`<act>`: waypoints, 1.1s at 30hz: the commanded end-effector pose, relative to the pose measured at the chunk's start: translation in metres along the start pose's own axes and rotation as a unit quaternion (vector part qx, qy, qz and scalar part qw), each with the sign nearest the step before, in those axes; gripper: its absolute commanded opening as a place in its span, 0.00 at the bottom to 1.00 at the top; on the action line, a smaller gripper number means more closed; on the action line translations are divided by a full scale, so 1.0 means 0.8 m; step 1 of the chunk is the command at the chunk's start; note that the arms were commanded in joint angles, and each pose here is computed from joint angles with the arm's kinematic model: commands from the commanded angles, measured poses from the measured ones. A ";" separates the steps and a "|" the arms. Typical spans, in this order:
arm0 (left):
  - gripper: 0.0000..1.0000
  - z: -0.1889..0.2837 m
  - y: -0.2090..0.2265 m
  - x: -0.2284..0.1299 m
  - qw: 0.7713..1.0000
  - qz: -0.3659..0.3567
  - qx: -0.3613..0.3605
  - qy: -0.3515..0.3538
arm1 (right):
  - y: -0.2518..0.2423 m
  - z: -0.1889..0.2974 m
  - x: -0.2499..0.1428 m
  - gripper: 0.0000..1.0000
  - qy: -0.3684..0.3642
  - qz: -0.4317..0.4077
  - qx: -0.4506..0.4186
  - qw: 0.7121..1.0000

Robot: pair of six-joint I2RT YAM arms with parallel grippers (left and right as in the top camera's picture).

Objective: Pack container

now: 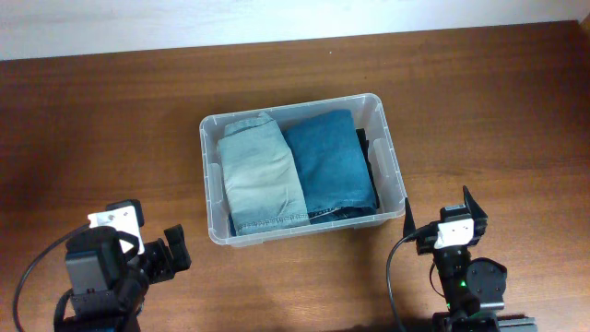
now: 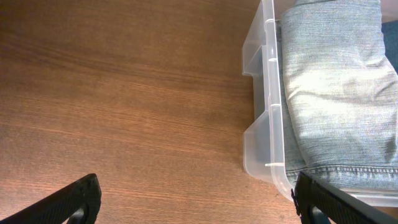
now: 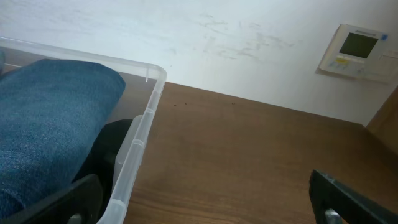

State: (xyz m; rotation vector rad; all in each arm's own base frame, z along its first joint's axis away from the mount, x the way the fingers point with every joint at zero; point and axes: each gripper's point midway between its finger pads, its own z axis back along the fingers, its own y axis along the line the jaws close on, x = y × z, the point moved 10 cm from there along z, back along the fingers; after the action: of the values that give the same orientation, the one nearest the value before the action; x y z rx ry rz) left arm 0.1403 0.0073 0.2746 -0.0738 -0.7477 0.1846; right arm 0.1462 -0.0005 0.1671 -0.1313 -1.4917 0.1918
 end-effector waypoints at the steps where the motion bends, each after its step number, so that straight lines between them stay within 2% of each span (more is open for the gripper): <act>1: 0.99 0.000 -0.001 -0.001 1.000 0.003 -0.007 0.001 | 0.000 0.000 -0.003 0.98 0.000 -0.005 -0.007 1.000; 17: 0.99 0.000 -0.001 -0.001 1.000 0.003 -0.007 0.000 | 0.000 0.000 -0.003 0.98 0.000 -0.005 -0.007 1.000; 21: 0.99 0.010 0.004 -0.017 1.000 -0.014 0.015 -0.003 | 0.000 0.000 -0.003 0.98 0.000 -0.005 -0.007 1.000; 27: 0.99 -0.009 0.014 -0.051 0.992 -0.018 0.024 -0.124 | 0.000 0.000 -0.003 0.98 0.000 -0.005 -0.007 1.000; 33: 0.99 -0.040 0.010 -0.076 0.958 -0.075 -0.012 -0.277 | 0.000 0.000 -0.003 0.98 0.000 -0.005 -0.007 1.000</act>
State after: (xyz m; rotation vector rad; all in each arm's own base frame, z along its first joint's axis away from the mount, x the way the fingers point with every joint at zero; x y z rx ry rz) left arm 0.1180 0.0071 0.2239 -0.0205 -1.2031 0.1434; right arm 0.1463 -0.0005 0.1669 -0.1303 -1.4944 0.1896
